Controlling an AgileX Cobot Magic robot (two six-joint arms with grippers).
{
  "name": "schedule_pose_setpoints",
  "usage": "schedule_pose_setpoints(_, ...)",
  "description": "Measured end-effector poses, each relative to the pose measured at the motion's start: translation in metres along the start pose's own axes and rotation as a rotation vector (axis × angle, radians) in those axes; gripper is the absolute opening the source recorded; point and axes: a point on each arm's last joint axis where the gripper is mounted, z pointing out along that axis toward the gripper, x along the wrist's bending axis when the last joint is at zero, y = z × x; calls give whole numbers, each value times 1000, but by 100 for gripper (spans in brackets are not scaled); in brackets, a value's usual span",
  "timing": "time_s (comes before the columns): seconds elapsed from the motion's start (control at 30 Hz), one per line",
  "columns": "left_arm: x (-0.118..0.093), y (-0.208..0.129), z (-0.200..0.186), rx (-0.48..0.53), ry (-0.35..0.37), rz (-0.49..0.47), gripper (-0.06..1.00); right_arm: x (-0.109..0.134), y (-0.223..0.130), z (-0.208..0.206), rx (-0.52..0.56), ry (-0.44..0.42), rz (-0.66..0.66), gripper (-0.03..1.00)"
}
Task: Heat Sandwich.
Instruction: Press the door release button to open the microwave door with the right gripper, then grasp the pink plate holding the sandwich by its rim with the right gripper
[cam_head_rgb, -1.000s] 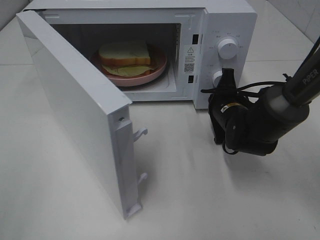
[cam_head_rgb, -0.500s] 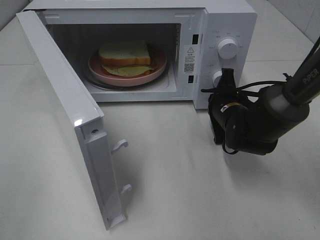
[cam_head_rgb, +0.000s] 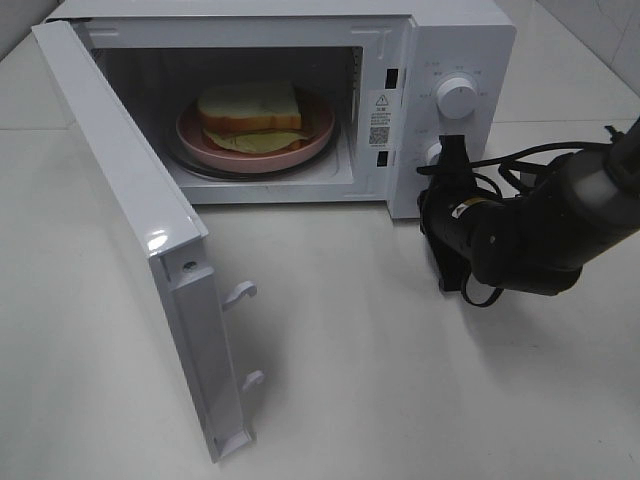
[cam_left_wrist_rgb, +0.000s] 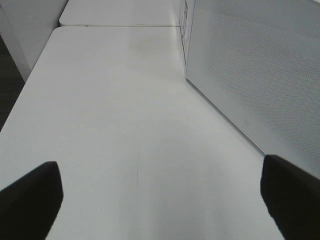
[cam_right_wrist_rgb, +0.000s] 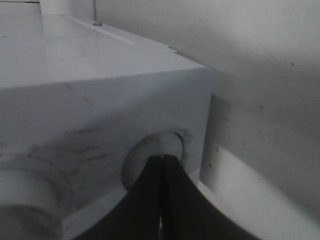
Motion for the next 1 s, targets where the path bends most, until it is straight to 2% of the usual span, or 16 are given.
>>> schedule_pose_setpoints(0.27, 0, 0, 0, 0, 0, 0, 99, -1, 4, -25, 39, -65, -69, 2)
schedule_pose_setpoints(0.4, 0, 0, 0, 0, 0, 0, 99, 7, 5, -40, 77, -96, -139, 2)
schedule_pose_setpoints(0.53, 0, 0, 0, 0, 0, 0, 99, 24, 2, -61, 155, -135, -295, 2)
schedule_pose_setpoints(0.57, 0, 0, 0, 0, 0, 0, 99, 24, 2, -61, 155, -135, -295, 2)
schedule_pose_setpoints(0.63, 0, 0, 0, 0, 0, 0, 99, 30, 0, -74, 214, -168, -406, 2)
schedule_pose_setpoints(0.73, 0, 0, 0, 0, 0, 0, 99, 33, -1, -82, 257, -189, -476, 3)
schedule_pose_setpoints(0.8, 0, 0, 0, 0, 0, 0, 99, 36, -2, -92, 314, -209, -591, 4)
schedule_pose_setpoints(1.0, 0, 0, 0, 0, 0, 0, 99, 46, -7, -106, 433, -240, -759, 6)
